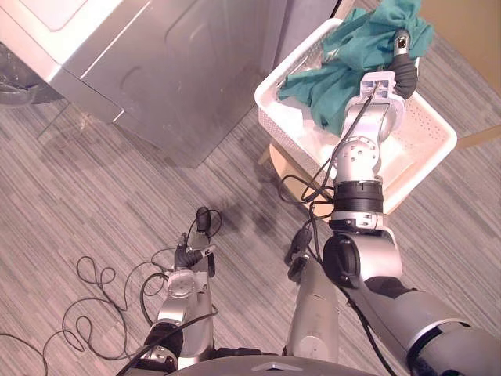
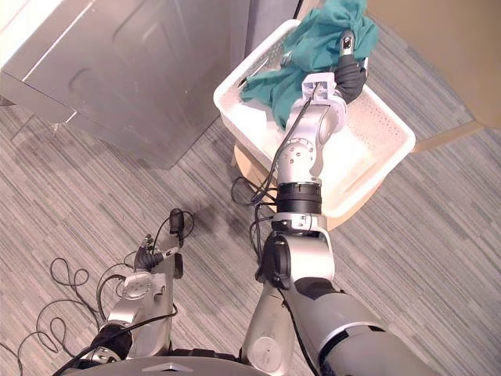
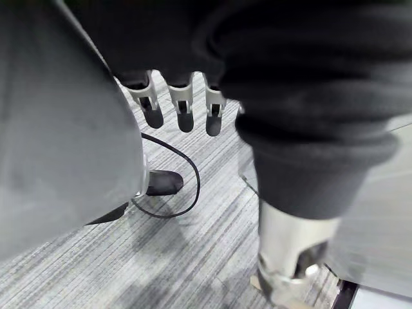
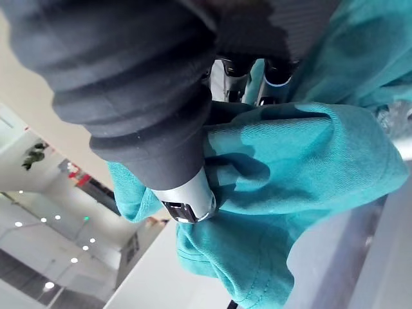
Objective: Pick up the laundry basket with both hands and put the clothes into the washing machine.
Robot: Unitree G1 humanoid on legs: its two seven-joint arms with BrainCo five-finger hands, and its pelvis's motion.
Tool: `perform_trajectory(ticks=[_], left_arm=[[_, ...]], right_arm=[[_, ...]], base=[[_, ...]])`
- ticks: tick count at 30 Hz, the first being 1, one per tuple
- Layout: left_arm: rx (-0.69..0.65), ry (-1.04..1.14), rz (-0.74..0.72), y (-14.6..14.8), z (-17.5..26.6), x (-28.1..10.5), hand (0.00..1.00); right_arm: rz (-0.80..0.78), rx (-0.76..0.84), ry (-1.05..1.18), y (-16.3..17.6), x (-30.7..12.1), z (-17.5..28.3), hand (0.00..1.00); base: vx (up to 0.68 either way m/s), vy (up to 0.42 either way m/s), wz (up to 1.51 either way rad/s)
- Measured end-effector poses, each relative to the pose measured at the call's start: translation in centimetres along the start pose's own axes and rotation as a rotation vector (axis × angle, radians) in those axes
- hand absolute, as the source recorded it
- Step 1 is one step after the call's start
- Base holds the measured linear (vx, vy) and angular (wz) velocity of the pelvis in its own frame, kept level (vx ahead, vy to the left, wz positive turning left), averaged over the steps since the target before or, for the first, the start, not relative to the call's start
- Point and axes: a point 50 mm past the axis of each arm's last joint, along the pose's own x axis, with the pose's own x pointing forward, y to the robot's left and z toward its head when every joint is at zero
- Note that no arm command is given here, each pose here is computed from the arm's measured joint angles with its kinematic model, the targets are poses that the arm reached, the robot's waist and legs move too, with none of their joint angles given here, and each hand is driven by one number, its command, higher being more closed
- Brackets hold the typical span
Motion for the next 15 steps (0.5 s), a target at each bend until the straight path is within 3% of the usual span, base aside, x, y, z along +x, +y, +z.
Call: perform_trajectory(ticks=[15], left_arm=[[0.056, 0.202, 0.012, 1.6, -5.8, -1.8, 0.0]], right_arm=[[-0.002, 0.065, 0.071, -4.1, -6.6, -1.3, 1.0]], base=[[0.07, -0.023, 0.11]])
